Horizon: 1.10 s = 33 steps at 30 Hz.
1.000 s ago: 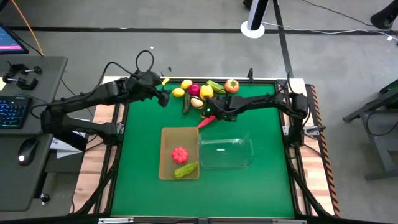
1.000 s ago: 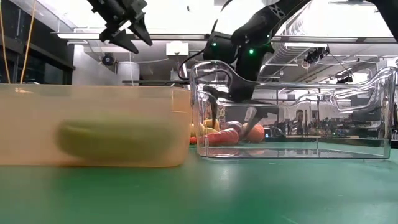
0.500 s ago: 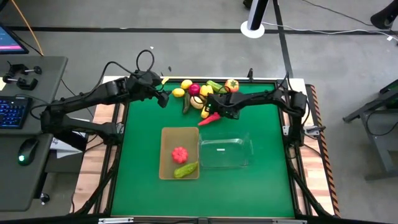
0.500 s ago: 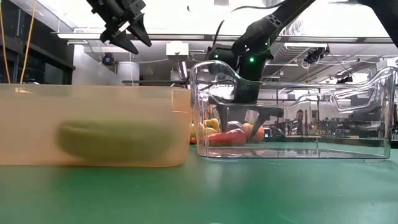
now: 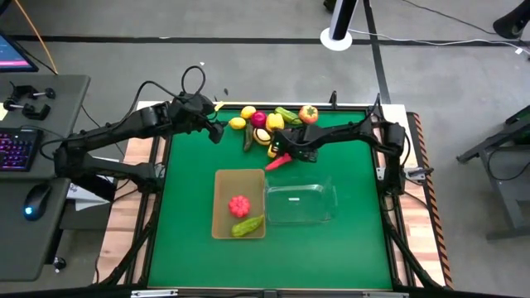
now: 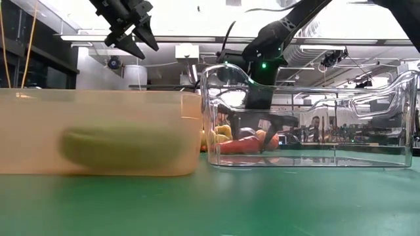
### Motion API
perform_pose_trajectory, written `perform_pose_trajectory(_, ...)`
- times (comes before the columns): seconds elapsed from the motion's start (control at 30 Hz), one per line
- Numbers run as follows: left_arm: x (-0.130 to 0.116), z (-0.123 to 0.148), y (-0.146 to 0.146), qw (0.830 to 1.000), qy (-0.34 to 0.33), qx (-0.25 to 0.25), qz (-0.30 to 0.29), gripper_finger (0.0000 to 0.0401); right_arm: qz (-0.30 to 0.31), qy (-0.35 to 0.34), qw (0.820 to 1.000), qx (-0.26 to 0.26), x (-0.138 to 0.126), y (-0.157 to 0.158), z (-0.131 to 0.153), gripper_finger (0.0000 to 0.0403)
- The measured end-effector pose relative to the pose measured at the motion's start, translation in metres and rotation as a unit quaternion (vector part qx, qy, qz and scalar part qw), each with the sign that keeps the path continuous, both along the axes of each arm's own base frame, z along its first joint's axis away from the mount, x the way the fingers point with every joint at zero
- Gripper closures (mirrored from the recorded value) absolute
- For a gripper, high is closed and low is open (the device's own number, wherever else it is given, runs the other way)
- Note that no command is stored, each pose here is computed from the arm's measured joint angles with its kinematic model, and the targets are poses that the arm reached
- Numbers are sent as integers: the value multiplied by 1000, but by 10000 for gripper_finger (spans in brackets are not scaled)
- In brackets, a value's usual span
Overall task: Sort produce into baskets
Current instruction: Put the red chili pepper into the orange bin
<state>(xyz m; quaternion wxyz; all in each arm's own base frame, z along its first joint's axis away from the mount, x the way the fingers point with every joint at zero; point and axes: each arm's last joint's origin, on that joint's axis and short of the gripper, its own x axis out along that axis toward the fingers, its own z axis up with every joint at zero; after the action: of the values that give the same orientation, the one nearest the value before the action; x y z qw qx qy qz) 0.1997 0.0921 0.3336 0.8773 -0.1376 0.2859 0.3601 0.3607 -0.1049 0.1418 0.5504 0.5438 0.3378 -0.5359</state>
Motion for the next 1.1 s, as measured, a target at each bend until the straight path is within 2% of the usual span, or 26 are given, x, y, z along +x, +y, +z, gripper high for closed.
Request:
perform_pose_trajectory(0.2, 0, -1, -2, 999, 15, 2, -39, 84, 57, 25, 998, -23, -4, 9, 11, 251)
perform_pose_trajectory(0.3, 1, -1, -2, 999, 9, -10, -52, 84, 93, 10, 994, -55, -10, 15, 40, 259)
perform_pose_trajectory(0.47, 3, 0, -4, 997, -24, -42, -54, 84, 125, -40, 980, -152, -22, 31, 95, 259)
perform_pose_trajectory(0.6, 8, 3, -9, 995, -59, -57, -52, 84, 186, -102, 952, -222, -22, 47, 129, 259)
perform_pose_trajectory(0.73, 15, 9, -16, 991, -99, -59, -64, 84, 250, -166, 919, -254, -9, 66, 141, 259)
perform_pose_trajectory(0.83, 20, 14, -22, 987, -129, -49, -80, 84, 294, -225, 891, -262, 4, 86, 145, 259)
perform_pose_trajectory(0.97, 24, 20, -26, 979, -176, -63, -76, 84, 352, -287, 851, -261, 18, 116, 145, 258)
perform_pose_trajectory(1.1, 27, 25, -29, 972, -214, -75, -65, 84, 382, -297, 840, -246, 22, 140, 138, 253)
